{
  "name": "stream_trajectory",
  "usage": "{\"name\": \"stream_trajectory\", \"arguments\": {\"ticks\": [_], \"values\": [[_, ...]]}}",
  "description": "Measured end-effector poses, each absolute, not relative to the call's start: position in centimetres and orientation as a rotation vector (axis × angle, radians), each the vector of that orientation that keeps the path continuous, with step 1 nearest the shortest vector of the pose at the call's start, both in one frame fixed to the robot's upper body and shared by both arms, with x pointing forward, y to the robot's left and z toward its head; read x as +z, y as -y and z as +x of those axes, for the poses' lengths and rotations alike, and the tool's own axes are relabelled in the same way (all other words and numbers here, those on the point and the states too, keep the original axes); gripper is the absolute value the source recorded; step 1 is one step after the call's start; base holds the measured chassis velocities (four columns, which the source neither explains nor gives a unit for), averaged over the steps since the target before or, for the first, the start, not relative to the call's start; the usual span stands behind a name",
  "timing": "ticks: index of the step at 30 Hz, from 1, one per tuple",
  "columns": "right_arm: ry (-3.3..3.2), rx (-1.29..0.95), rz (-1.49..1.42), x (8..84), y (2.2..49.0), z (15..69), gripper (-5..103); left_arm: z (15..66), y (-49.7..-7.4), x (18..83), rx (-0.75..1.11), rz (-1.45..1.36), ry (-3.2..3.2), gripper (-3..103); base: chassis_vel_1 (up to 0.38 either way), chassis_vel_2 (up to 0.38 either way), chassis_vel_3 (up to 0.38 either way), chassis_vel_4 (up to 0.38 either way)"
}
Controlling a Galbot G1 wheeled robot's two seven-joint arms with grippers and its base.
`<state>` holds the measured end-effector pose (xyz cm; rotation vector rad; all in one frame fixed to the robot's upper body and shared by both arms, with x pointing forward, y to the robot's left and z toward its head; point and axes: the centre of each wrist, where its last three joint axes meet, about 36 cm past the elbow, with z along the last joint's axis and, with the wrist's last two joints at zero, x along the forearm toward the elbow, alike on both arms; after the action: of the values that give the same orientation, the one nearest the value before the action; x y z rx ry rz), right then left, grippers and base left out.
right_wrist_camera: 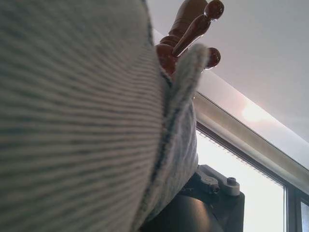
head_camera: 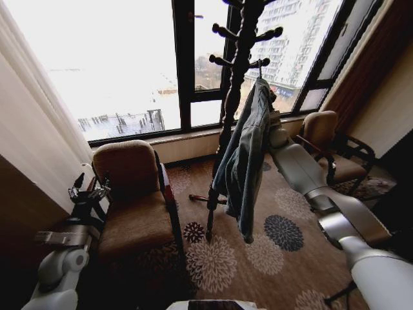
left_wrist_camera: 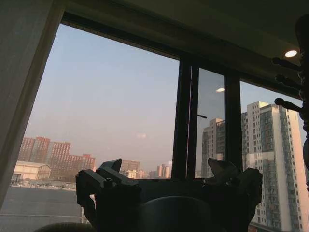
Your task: Pick up the clothes from the bed and hang them on the clothes hanger.
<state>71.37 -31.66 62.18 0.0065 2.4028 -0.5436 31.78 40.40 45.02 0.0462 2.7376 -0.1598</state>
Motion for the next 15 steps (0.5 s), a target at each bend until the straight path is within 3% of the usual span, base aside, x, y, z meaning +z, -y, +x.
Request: {"name": "stream_trajectory", "arguments": {"ticks": [3,4,6,10,13,15], "values": [[-2.404,-0.544,0.005,62.13,31.57,71.37,19,31.77,-40.42,45.02,-0.159,0.046,-2.737,100,0.0,0.0,0.0,0.0],[-2.405,-0.542,0.005,62.09,31.45,71.38,29,31.77,-40.43,45.01,-0.159,0.045,-2.738,100,0.0,0.0,0.0,0.0],[-2.405,-0.541,0.005,62.05,31.4,71.38,29,31.78,-40.43,45.01,-0.159,0.045,-2.737,100,0.0,0.0,0.0,0.0],[-2.409,-0.534,0.003,61.78,31.16,71.27,51,31.82,-40.44,45.02,-0.159,0.045,-2.736,100,0.0,0.0,0.0,0.0],[-2.412,-0.531,0.001,61.58,31.08,71.21,57,31.83,-40.45,45.0,-0.159,0.045,-2.737,100,0.0,0.0,0.0,0.0],[-2.414,-0.527,-0.003,61.42,30.97,71.13,68,31.83,-40.45,44.99,-0.16,0.046,-2.737,100,0.0,0.0,0.0,0.0]]}}
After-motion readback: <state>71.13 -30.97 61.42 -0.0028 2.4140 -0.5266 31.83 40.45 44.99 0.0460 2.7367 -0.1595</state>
